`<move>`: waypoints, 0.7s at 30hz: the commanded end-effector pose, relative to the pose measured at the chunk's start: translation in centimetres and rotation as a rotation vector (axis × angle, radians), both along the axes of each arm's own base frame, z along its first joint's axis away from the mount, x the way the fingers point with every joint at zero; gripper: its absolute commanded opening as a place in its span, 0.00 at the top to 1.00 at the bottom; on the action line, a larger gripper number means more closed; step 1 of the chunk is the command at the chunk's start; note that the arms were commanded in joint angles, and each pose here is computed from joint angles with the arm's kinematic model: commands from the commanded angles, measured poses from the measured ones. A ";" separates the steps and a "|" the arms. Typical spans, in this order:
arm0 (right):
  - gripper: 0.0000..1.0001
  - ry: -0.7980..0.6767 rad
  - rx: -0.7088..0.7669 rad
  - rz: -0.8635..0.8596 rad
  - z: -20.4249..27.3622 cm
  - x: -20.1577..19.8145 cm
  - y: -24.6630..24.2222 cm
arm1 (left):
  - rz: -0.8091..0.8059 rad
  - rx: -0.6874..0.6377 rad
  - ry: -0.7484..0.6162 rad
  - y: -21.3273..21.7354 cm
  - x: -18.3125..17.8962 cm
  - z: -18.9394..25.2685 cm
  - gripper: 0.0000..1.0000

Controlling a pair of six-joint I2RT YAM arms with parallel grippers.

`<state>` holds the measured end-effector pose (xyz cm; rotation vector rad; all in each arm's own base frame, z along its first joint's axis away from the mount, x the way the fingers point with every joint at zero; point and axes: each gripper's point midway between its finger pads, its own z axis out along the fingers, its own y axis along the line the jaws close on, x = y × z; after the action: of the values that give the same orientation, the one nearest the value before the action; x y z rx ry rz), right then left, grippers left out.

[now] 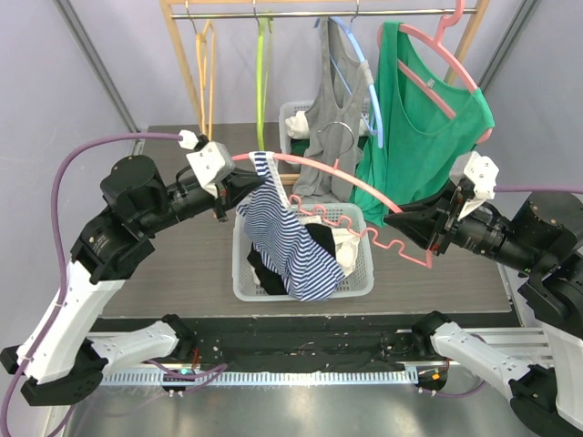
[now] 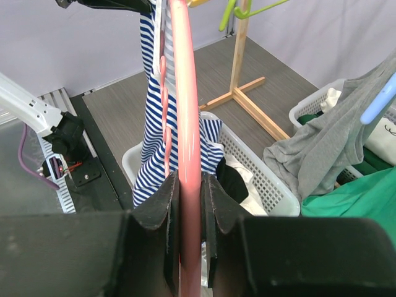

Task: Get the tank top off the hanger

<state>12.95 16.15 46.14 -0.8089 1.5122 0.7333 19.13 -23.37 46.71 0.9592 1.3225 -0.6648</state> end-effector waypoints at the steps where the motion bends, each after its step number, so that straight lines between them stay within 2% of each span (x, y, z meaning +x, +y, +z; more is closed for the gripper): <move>1: 0.99 -0.078 0.061 -0.035 2.2 0.1 -0.5 | 0.032 -0.073 -0.105 0.8 0.2 4.0 1.00; 6: 0.99 -0.056 0.050 -0.077 1.1 -0.6 -1.7 | 0.164 -0.125 -0.271 3.8 0.6 10.2 1.00; 9: 0.99 -0.057 0.053 -0.099 0.8 -1.7 -2.7 | 0.239 -0.134 -0.309 4.9 1.6 11.8 1.00; 14: 0.99 -0.080 0.064 -0.174 0.9 -3.4 -5.1 | 0.290 -0.181 -0.319 5.4 2.4 13.6 1.00; 21: 0.99 -0.137 0.131 -0.251 1.8 -7.5 -9.1 | 0.303 -0.212 -0.289 4.0 4.5 14.4 1.00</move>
<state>7.07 9.63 46.64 -0.6427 1.4329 0.6115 22.47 -19.83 57.83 0.7392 1.1540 -0.4278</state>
